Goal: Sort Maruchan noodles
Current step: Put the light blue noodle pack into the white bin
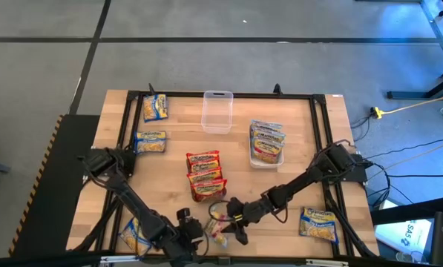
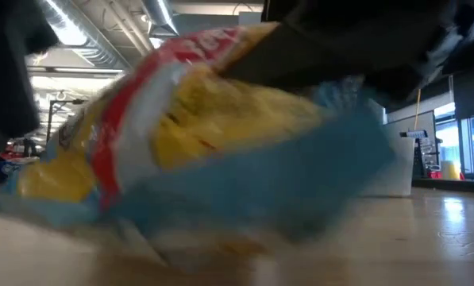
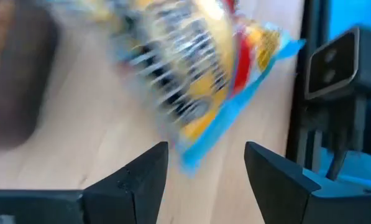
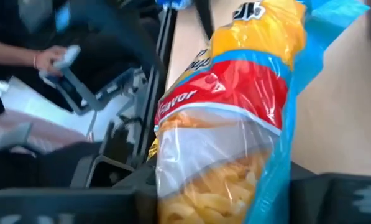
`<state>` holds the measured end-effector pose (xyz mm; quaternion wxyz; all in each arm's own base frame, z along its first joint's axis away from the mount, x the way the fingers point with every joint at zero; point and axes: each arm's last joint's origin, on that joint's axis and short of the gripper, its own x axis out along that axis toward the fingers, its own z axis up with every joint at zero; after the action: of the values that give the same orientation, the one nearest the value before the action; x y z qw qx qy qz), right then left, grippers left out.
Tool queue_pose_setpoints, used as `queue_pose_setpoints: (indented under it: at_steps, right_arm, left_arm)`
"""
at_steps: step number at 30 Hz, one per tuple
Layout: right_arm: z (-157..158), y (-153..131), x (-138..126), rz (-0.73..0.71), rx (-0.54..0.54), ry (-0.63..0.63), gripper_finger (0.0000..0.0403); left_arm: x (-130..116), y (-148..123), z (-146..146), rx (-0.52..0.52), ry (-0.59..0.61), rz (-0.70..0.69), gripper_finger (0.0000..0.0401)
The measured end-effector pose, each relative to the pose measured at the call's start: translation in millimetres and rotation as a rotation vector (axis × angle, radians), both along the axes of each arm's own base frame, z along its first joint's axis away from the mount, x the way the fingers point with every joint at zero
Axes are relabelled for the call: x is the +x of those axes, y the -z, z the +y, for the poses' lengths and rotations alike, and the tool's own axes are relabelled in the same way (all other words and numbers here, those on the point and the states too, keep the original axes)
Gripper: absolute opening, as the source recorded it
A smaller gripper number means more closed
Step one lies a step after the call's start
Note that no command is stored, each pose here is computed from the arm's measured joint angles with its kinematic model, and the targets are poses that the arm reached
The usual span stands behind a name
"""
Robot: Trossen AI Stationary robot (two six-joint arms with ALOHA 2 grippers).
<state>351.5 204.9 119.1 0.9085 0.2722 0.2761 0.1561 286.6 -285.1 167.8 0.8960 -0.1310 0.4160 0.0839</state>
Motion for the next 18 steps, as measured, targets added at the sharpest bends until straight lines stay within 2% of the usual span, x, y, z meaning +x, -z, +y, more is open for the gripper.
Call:
queue_pose_setpoints:
  at_steps: [5, 10, 13, 18]
  right_arm:
    - [0.1, -3.0, -2.6, 0.006, -0.035, -0.045, 0.0122]
    - [11.0, -21.5, -17.0, -0.008, -0.123, -0.070, 0.0105]
    - [19.0, -35.1, -29.1, -0.024, -0.183, -0.081, 0.0100]
    - [23.0, -53.8, -58.8, -0.090, -0.233, -0.066, 0.0102]
  left_arm:
    - [-18.5, -23.4, -4.8, -0.011, 0.009, -0.035, 0.0208]
    - [-26.6, -38.5, -9.3, -0.009, -0.012, -0.130, 0.0208]
    - [-24.2, -42.0, -10.7, -0.018, -0.044, -0.197, 0.0208]
    - [-7.0, -34.0, -3.5, -0.131, -0.054, -0.296, 0.0208]
